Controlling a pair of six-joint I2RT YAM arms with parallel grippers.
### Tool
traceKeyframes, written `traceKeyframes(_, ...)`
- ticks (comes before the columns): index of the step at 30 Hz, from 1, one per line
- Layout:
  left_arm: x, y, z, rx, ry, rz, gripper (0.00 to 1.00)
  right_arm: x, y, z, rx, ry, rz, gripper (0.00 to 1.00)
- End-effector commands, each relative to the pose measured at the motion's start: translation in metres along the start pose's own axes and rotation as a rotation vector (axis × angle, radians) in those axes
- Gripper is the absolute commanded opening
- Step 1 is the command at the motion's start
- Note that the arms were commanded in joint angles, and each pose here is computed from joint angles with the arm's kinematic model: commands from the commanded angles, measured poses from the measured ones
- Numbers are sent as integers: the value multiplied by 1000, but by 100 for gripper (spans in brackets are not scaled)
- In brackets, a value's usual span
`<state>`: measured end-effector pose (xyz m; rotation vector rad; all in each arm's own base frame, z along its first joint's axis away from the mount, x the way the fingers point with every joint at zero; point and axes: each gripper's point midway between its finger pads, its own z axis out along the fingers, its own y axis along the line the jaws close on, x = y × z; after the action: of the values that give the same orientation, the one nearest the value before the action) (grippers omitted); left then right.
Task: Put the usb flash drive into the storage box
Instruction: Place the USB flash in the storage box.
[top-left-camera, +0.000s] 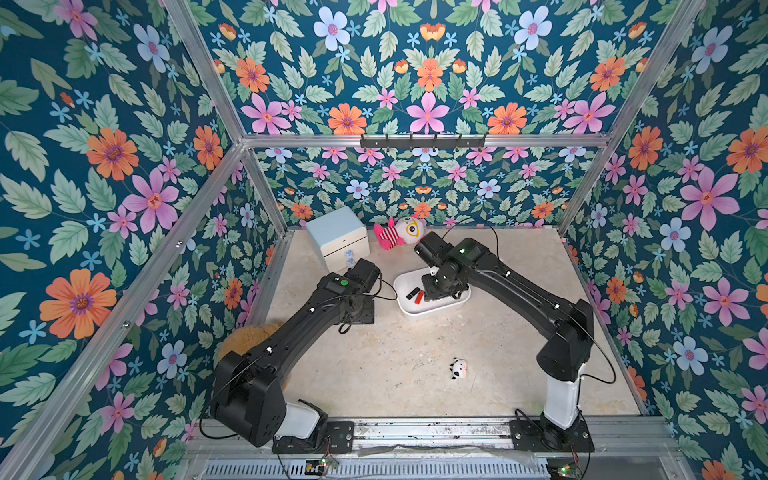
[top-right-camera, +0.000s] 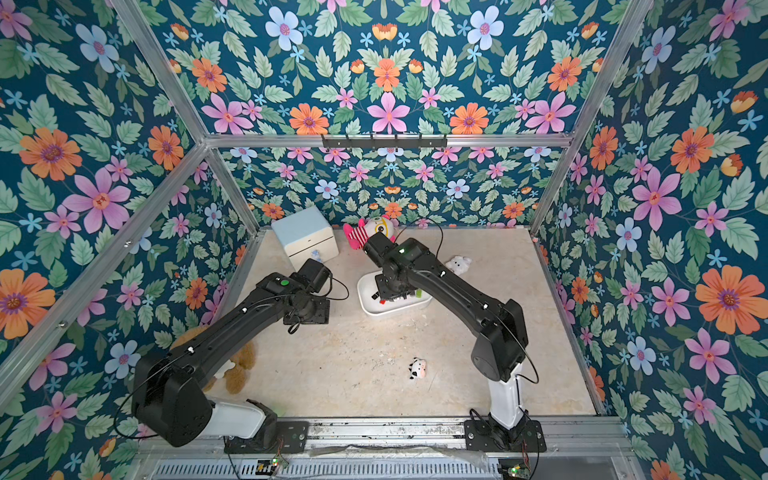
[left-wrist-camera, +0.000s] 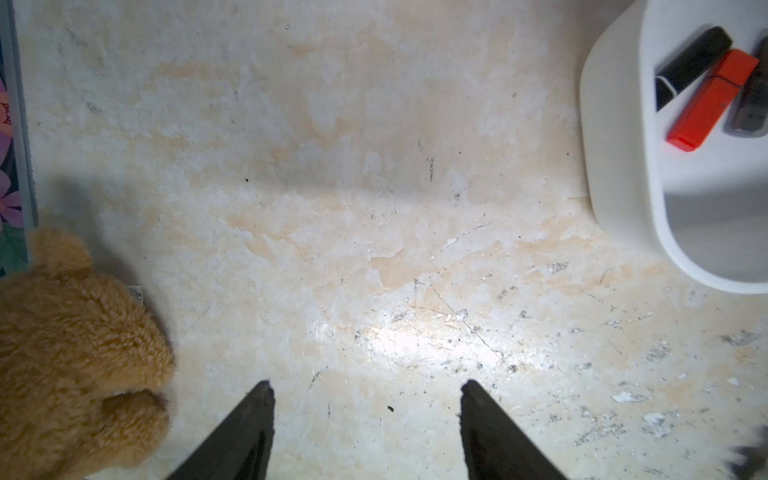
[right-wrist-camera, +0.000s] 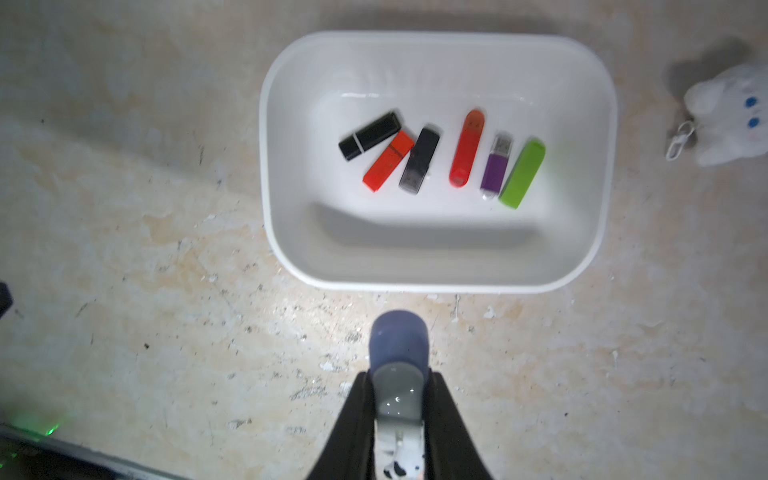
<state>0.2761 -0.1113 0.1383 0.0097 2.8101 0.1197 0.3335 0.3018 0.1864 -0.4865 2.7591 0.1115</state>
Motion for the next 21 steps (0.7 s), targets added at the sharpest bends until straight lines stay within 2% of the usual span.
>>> traceKeyframes(1,-6,-4,5,22,13,19,73,-6,-13,14,36,68,-41,0)
traceKeyframes(8,-13,-3,21,30,47,18,73,-32,-26,57,42,113,-12,0)
traceKeyframes(21,-7,-4,42,42,86,17,73,-40,-37,124,56,153,25,0)
